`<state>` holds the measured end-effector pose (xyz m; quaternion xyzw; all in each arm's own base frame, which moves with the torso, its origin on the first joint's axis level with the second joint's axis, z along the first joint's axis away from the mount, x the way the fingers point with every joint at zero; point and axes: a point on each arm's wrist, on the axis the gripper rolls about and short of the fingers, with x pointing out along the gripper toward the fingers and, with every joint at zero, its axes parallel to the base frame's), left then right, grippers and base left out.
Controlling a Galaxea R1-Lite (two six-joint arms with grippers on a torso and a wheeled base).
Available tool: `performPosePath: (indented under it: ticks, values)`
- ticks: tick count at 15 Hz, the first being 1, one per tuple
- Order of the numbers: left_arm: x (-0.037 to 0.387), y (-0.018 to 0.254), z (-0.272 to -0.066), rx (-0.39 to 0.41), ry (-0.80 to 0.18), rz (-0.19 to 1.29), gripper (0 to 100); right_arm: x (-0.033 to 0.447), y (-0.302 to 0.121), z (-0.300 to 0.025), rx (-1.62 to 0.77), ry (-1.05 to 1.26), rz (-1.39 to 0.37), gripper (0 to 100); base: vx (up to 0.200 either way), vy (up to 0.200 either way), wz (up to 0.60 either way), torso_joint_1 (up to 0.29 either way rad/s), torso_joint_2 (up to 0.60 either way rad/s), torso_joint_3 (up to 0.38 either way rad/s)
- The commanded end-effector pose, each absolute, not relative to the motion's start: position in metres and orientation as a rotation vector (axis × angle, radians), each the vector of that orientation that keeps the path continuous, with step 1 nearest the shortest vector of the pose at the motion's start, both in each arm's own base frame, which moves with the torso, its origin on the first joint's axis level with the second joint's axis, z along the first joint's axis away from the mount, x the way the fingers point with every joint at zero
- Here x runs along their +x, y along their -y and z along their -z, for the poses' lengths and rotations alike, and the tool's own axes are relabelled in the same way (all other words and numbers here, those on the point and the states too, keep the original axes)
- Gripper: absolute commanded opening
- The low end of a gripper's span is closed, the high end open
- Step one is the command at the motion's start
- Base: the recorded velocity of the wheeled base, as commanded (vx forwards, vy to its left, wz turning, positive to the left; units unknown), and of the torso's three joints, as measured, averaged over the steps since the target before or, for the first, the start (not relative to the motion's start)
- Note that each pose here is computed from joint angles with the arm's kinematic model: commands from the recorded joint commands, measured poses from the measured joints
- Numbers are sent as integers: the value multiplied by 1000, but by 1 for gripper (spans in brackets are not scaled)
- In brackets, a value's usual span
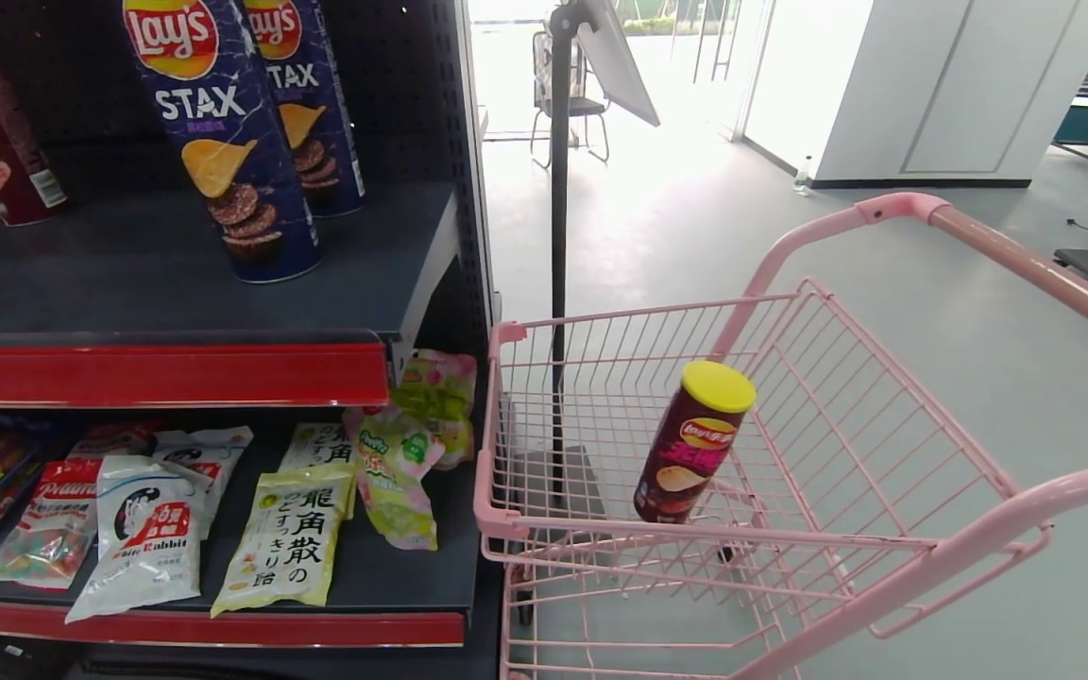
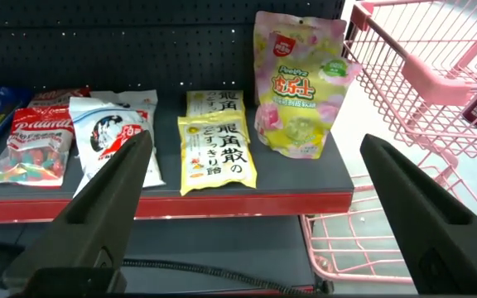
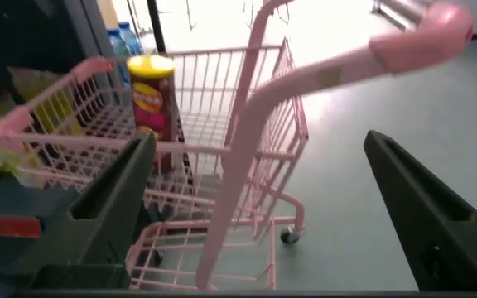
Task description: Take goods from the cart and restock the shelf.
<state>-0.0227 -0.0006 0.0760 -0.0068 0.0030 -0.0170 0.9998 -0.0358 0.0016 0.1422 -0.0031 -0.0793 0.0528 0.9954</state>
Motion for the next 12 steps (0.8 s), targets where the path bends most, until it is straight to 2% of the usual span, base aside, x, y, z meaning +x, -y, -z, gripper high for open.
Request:
performPosePath:
  ticks: [1, 2, 3, 4, 5, 7, 9, 10, 11, 12]
  values:
    - [-23, 1, -76, -14, -8, 34, 100, 52, -9, -340, 67, 186, -284, 100, 0, 0, 0, 0, 0, 0]
    - [-23, 1, -76, -14, -8, 34, 100, 80, -14, -364, 44, 197, -353, 100, 0, 0, 0, 0, 0, 0]
    - [-23, 1, -76, -14, -8, 34, 100, 88, -15, -367, 30, 193, -364, 100, 0, 0, 0, 0, 0, 0]
    - [-23, 1, -76, -14, -8, 34, 100, 122, -20, -373, -75, 195, -459, 100, 0, 0, 0, 0, 0, 0]
    - [-23, 1, -76, -14, -8, 34, 100, 131, -22, -372, -97, 182, -528, 100, 0, 0, 0, 0, 0, 0]
    - [-23, 1, -76, -14, -8, 34, 100, 160, -22, -353, -164, 110, -774, 100, 0, 0, 0, 0, 0, 0]
    - [-23, 1, -76, -14, -8, 34, 100, 199, -5, -327, -221, 53, -880, 100, 0, 0, 0, 0, 0, 0]
    - [-23, 1, -76, -14, -8, 34, 100, 199, -5, -327, -221, 53, -880, 100, 0, 0, 0, 0, 0, 0]
    - [-23, 1, -76, -14, -8, 34, 100, 235, 8, -303, -299, 60, -1004, 100, 0, 0, 0, 0, 0, 0]
    - [-23, 1, -76, -14, -8, 34, 100, 247, 9, -294, -303, 51, -1038, 100, 0, 0, 0, 0, 0, 0]
